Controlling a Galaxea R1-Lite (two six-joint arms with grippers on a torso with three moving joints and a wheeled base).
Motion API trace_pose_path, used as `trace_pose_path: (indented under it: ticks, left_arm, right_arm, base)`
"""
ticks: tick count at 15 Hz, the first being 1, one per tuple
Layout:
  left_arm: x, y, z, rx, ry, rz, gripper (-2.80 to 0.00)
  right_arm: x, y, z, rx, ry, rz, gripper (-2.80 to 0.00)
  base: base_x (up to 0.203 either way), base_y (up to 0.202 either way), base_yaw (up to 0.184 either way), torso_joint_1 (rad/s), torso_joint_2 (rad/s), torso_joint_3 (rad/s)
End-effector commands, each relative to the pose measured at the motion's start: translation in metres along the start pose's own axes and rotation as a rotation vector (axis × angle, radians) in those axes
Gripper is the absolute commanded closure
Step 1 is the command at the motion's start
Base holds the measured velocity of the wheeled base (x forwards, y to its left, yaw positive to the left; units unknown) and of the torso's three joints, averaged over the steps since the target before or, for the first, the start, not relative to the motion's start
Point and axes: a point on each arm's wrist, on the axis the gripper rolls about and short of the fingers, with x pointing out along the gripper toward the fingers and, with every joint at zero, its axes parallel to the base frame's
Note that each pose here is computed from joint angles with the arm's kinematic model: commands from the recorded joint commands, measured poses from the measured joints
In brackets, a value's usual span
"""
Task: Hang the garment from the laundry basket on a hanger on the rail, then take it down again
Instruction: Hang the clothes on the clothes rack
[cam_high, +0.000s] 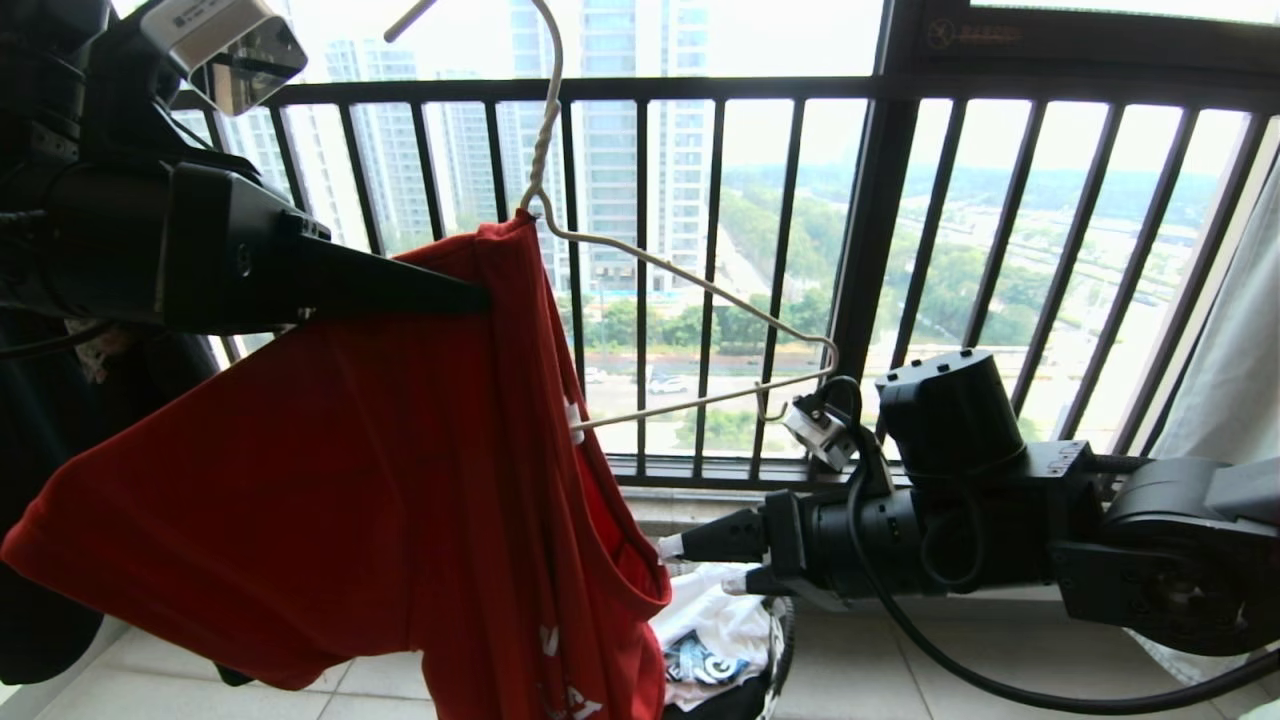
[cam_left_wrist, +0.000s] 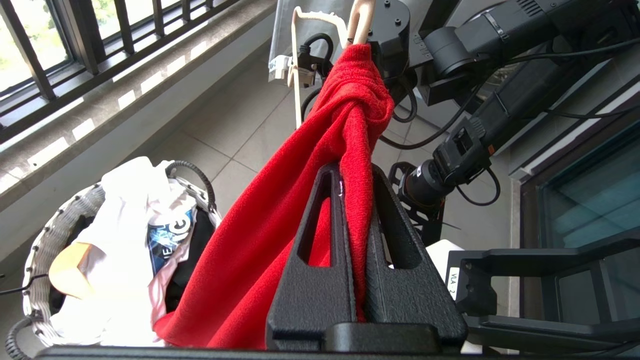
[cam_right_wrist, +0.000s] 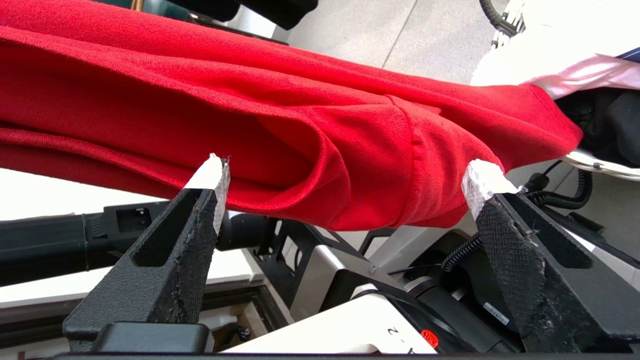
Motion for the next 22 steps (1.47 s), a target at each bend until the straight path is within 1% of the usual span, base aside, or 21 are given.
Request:
trace_pose_path:
  ticks: [1, 3, 6, 7, 9, 12, 17, 22]
  left_arm:
    - [-0.003, 0.0, 0.0, 0.001, -0.005, 0.003, 0.0]
    - [-0.006, -0.001, 0.002, 0.008, -0.022, 0.014, 0.0]
    - [-0.007, -0.002, 0.007, -0.021, -0.058, 0.016, 0.0]
    - [-0.008, -0.003, 0.006, -0.016, -0.063, 0.016, 0.0]
    - [-0.008, -0.003, 0.005, -0.014, -0.064, 0.016, 0.0]
    - [-0.009, -0.006, 0.006, -0.009, -0.067, 0.016, 0.0]
    - [-0.009, -0.005, 0.006, -0.008, -0.067, 0.016, 0.0]
    - [-0.008, -0.003, 0.005, -0.015, -0.064, 0.016, 0.0]
  right_arm:
    - [0.001, 0.002, 0.003, -0.01, -0.02, 0.016, -2.8]
    - [0.001, 0.003, 0.004, -0.018, -0.03, 0.025, -2.8]
    - [0.007, 0.0, 0.006, -0.014, -0.024, 0.02, -2.8]
    - [0.007, 0.001, 0.007, -0.017, -0.027, 0.023, -2.8]
    - [0.006, 0.006, 0.012, -0.028, -0.043, 0.035, -2.8]
    - [0.012, 0.002, 0.014, -0.02, -0.036, 0.028, -2.8]
    - [0.021, -0.001, 0.013, -0.015, -0.016, 0.022, -2.8]
    - [0.029, 0.007, 0.006, -0.032, 0.016, 0.039, -2.8]
  base:
    - [0.0, 0.0, 0.0, 0.0, 0.0, 0.0]
    - [0.0, 0.0, 0.0, 0.0, 0.0, 0.0]
    - [0.0, 0.0, 0.0, 0.0, 0.0, 0.0]
    - [0.0, 0.0, 0.0, 0.0, 0.0, 0.0]
    - [0.0, 0.0, 0.0, 0.0, 0.0, 0.0]
    - [0.0, 0.0, 0.0, 0.0, 0.0, 0.0]
    - [0.0, 0.0, 0.0, 0.0, 0.0, 0.0]
    - [0.0, 0.0, 0.0, 0.0, 0.0, 0.0]
